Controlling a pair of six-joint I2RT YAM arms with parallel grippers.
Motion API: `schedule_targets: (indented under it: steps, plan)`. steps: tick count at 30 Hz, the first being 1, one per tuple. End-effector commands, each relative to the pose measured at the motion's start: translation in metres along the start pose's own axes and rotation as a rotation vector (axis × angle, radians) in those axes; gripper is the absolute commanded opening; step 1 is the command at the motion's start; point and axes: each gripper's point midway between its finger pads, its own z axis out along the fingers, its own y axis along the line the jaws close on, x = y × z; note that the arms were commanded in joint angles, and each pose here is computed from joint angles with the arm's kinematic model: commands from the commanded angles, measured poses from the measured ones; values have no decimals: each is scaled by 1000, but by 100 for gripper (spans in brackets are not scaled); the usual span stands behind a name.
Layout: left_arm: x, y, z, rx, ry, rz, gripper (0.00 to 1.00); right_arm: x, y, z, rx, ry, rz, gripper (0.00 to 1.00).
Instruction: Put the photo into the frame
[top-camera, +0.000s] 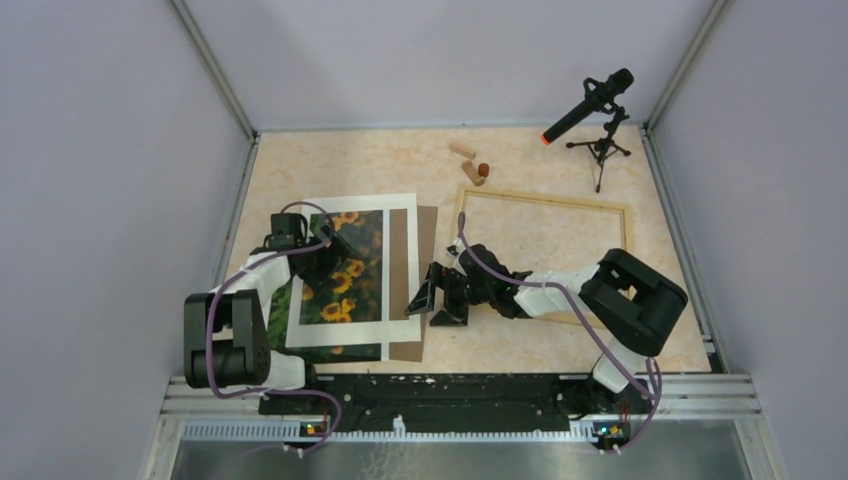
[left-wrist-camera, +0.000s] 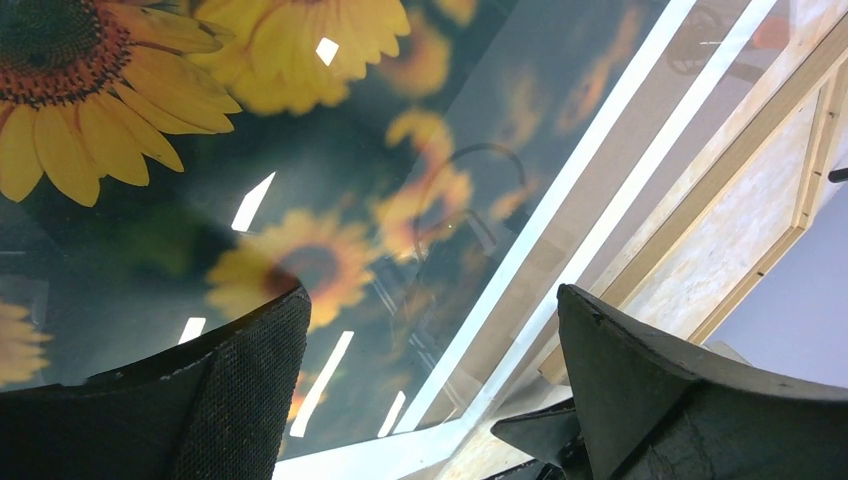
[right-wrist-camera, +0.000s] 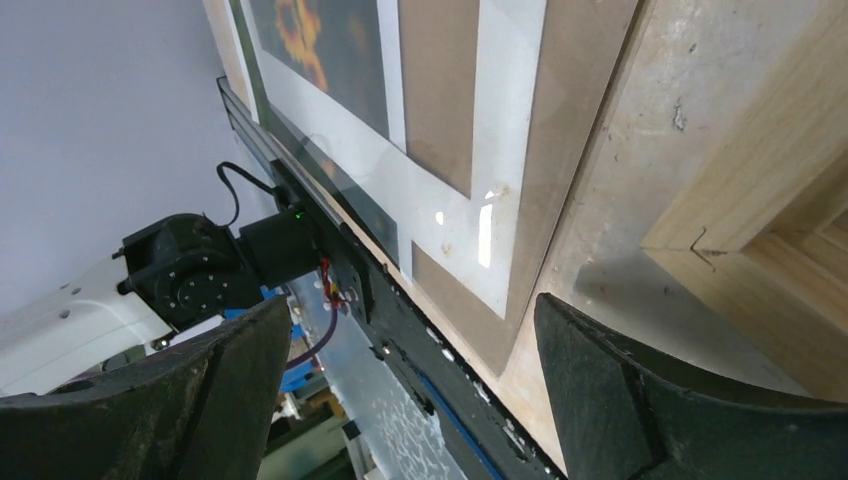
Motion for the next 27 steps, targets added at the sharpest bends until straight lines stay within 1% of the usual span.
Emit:
schedule_targets:
  steps: [1, 8, 12, 15, 22, 27]
  plan:
    - [20, 41, 14, -127, 43, -19, 98, 4, 7, 8, -52, 8, -6, 89]
    - [20, 42, 13, -132, 39, -14, 98, 8, -3, 15, -31, 22, 15, 89]
    - [19, 41, 12, -130, 33, -13, 98, 12, 0, 19, -48, 39, 11, 89]
    - [18, 42, 11, -133, 29, -11, 98, 12, 6, 18, -66, 39, 5, 88]
    - [18, 44, 12, -139, 26, -8, 98, 7, 37, 3, -132, 11, -21, 87]
    - [17, 44, 11, -141, 23, -7, 98, 5, 48, -3, -142, 1, -31, 87]
